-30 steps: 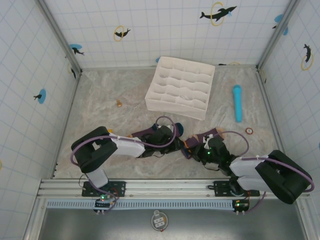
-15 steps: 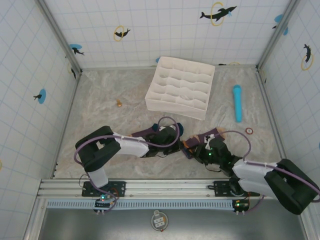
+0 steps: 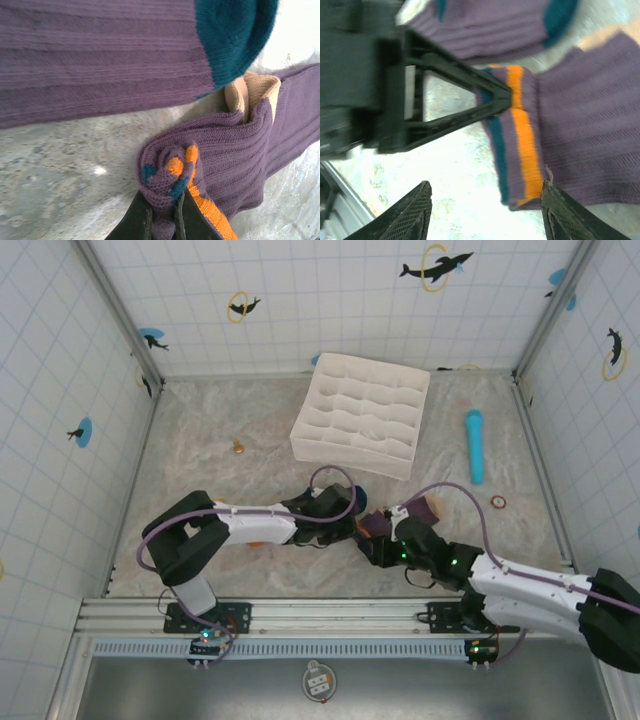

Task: Roll the socks

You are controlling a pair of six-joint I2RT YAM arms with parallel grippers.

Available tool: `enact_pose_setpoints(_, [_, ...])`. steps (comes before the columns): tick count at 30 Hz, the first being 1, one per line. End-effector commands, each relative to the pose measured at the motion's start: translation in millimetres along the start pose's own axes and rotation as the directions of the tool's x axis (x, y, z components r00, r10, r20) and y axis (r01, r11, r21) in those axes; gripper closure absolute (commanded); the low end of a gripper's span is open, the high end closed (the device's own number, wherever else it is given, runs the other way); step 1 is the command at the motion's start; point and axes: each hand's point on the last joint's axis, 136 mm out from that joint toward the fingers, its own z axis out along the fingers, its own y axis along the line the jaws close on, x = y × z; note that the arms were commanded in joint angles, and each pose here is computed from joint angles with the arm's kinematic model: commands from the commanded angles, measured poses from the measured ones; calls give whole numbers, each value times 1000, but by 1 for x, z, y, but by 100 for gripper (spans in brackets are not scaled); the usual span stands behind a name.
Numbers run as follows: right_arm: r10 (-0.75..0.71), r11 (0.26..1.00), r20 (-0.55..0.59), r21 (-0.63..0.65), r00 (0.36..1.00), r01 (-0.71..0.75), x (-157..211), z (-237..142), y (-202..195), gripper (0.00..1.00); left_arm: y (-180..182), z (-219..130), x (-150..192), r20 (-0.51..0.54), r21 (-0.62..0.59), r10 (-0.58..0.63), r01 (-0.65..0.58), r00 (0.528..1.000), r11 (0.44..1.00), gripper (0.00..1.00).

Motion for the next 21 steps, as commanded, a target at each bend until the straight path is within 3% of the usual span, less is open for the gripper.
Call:
enact_pose_setpoints(1, [-282, 939, 35, 213, 959, 268, -12, -6, -14, 39, 19, -7, 3, -39, -83, -8, 4, 999, 997, 100])
enact_pose_setpoints(3, [-388, 891, 29, 266, 921, 367, -12, -4, -10, 38, 20, -9, 3, -50, -86, -14, 10, 999, 996, 100])
enact_pose_setpoints(6, [-536, 794, 4, 342, 844, 503, -10, 0, -2, 28, 20, -12, 2, -69, -95, -23, 17, 997, 995, 100])
enact_pose_setpoints(10, [-682, 650, -43, 421, 730, 633, -6, 10, 13, 27, 18, -13, 1, -97, -98, -28, 19, 995, 995, 100])
enact_pose_setpoints(17, [-807, 421, -116, 576, 579, 701, -5, 22, 24, 29, 17, -13, 5, -135, -87, -36, 24, 990, 996, 100])
enact_pose_setpoints(21, [-815, 366, -158, 605, 558, 707, 0, 31, 20, 33, 20, -15, 4, -137, -93, -38, 25, 990, 995, 100])
